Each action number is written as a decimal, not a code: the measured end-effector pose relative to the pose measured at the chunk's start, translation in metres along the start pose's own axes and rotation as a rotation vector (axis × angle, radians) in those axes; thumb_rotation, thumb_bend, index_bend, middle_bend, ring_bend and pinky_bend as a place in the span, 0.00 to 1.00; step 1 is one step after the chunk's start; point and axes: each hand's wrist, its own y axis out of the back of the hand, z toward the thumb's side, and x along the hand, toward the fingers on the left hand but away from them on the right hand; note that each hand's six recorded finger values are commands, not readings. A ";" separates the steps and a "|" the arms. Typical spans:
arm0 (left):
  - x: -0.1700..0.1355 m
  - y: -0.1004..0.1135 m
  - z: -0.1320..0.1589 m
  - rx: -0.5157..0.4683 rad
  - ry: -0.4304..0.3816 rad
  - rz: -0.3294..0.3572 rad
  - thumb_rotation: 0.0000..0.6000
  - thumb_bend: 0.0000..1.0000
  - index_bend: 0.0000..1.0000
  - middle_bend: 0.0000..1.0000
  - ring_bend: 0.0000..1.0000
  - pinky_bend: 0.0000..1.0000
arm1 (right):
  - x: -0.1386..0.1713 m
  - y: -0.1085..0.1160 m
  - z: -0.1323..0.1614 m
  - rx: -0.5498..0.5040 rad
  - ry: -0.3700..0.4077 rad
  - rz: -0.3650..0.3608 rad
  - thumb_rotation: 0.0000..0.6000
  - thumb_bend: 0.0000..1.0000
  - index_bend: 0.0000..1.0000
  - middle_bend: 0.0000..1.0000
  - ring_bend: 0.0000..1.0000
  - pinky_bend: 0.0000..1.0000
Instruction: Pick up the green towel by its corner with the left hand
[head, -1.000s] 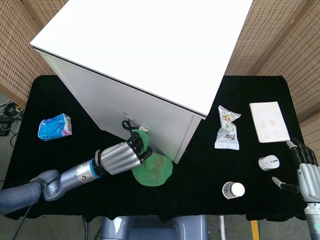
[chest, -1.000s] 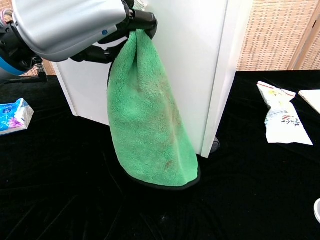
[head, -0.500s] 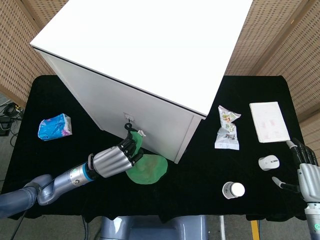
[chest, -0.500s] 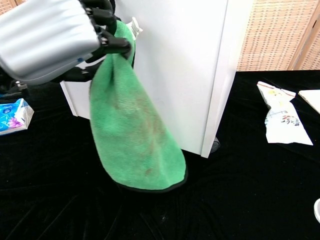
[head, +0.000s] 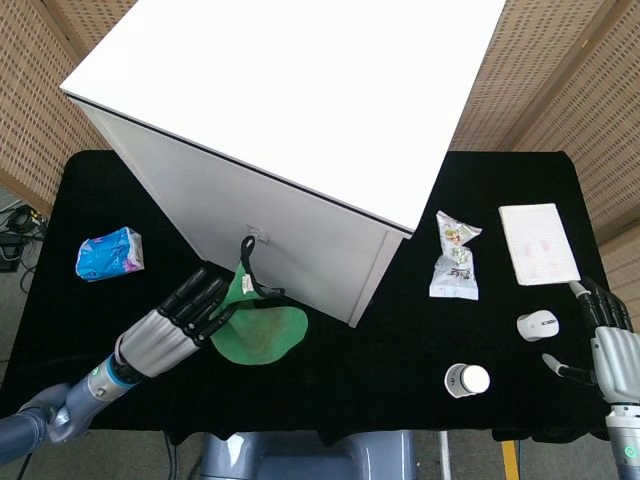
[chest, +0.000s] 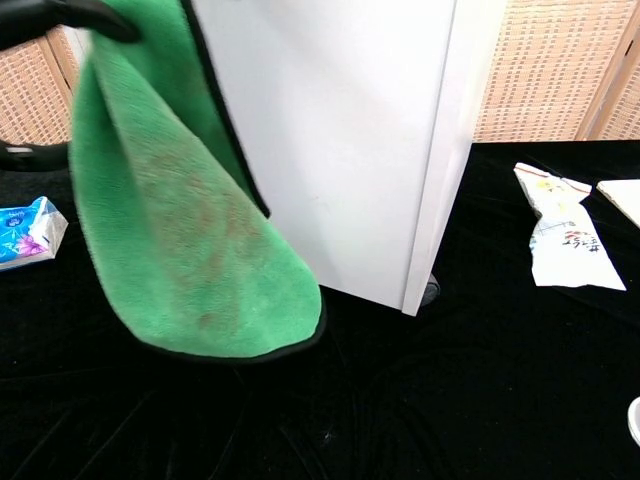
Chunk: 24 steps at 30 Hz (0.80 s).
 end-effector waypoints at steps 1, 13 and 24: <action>-0.004 0.003 -0.002 -0.013 0.019 0.007 1.00 0.00 0.00 0.00 0.00 0.00 | 0.000 0.000 0.000 0.001 0.000 0.001 1.00 0.12 0.00 0.00 0.00 0.00; -0.044 0.005 -0.016 -0.068 0.122 -0.040 1.00 0.00 0.00 0.00 0.00 0.00 | 0.000 -0.005 0.003 0.017 0.004 0.005 1.00 0.12 0.00 0.00 0.00 0.00; -0.060 0.009 -0.020 -0.103 0.215 -0.111 1.00 0.00 0.00 0.00 0.00 0.00 | 0.000 -0.002 0.000 0.010 -0.002 0.003 1.00 0.12 0.00 0.00 0.00 0.00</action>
